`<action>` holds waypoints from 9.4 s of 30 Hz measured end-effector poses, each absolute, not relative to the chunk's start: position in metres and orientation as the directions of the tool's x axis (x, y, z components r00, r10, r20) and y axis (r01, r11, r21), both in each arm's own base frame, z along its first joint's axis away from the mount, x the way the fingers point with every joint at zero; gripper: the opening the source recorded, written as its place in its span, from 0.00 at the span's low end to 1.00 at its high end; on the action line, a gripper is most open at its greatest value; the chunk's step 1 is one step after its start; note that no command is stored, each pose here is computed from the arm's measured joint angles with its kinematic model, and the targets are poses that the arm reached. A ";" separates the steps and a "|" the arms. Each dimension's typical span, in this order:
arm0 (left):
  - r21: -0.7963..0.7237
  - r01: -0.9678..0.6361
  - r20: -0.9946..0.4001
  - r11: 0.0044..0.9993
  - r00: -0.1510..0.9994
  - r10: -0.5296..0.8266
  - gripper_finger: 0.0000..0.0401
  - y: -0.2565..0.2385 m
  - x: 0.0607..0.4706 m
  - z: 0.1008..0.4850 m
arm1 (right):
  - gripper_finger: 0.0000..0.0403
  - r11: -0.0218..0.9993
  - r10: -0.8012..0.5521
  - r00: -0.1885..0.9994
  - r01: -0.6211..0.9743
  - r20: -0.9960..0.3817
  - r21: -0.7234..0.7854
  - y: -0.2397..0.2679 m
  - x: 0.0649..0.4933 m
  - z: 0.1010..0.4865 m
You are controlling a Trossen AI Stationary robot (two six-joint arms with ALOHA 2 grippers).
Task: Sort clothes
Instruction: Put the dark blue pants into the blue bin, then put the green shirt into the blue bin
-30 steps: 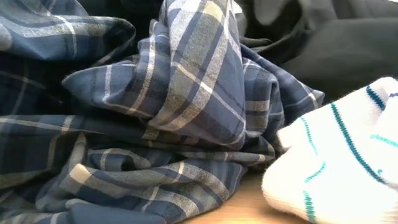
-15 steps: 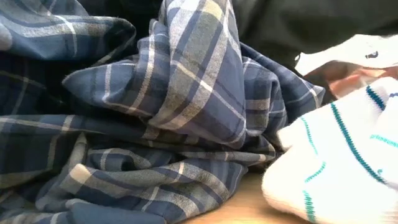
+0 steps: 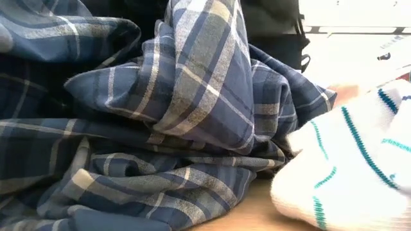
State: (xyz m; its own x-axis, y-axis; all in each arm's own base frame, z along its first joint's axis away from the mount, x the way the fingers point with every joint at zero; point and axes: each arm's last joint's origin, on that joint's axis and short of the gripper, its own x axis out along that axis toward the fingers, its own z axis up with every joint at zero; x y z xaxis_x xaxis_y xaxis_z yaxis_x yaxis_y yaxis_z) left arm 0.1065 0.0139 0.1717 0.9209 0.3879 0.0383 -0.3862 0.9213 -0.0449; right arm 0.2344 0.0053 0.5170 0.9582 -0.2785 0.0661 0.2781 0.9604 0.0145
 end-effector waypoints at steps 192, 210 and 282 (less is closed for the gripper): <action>-0.066 -0.349 -0.836 0.935 0.531 0.139 0.33 -0.021 0.123 0.248 | 0.37 0.798 -0.290 0.744 0.535 -0.602 0.277 0.153 0.130 0.232; -0.156 -0.313 -0.911 0.937 0.413 -0.014 0.33 -0.035 0.162 0.199 | 0.37 0.856 -0.346 0.784 0.489 -0.515 0.169 0.151 0.131 0.235; 0.184 -0.209 -0.139 0.960 0.962 0.236 0.00 -0.039 0.193 0.525 | 0.37 0.838 -0.404 0.753 0.533 -0.520 0.120 0.137 0.139 0.209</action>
